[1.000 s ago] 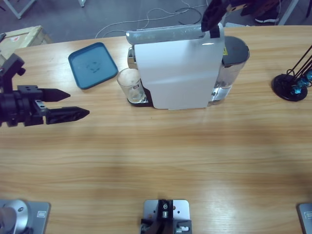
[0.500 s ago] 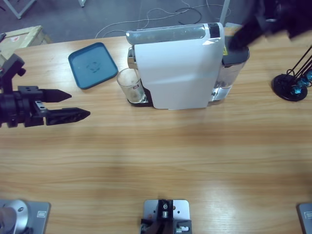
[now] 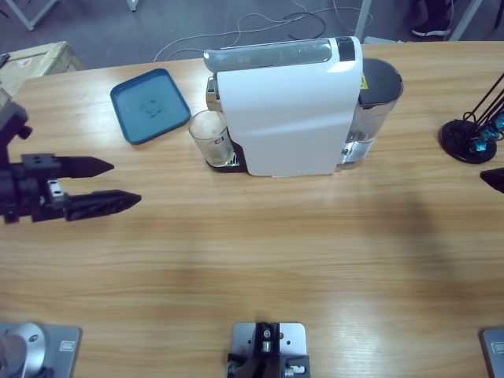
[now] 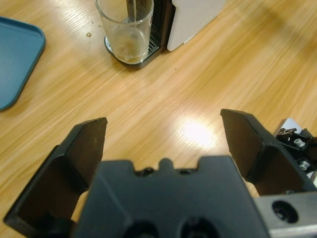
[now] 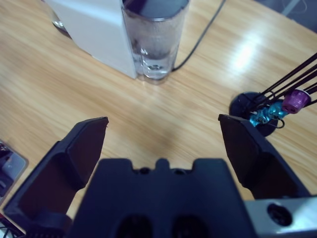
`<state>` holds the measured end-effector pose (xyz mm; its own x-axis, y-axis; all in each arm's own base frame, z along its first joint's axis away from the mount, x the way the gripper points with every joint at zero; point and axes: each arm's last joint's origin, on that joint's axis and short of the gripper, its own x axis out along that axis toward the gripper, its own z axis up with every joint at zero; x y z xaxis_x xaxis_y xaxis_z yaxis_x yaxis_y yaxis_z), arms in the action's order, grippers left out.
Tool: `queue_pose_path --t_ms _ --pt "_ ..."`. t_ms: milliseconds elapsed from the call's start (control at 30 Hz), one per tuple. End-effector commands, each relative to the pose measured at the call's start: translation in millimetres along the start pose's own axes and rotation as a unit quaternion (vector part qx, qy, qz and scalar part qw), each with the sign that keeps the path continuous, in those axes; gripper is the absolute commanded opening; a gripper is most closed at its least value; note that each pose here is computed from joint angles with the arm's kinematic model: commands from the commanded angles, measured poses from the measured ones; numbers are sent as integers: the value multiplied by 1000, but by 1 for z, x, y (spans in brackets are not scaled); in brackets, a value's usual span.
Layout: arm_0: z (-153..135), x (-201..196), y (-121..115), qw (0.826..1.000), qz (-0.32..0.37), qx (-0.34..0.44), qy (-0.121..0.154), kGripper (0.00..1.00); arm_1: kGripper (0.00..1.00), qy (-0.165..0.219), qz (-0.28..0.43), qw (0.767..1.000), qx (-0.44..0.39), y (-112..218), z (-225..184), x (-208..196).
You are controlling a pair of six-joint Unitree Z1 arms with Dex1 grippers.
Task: Pour coffee
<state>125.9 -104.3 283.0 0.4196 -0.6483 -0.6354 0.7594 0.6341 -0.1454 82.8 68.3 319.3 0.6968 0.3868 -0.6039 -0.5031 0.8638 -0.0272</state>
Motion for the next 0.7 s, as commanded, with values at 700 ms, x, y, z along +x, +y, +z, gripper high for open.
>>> queue_pose_path --t_ms 700 --pt "-7 -11 -6 1000 -13 -9 -22 1000 1000 5 33 999 -15 4 -18 11"
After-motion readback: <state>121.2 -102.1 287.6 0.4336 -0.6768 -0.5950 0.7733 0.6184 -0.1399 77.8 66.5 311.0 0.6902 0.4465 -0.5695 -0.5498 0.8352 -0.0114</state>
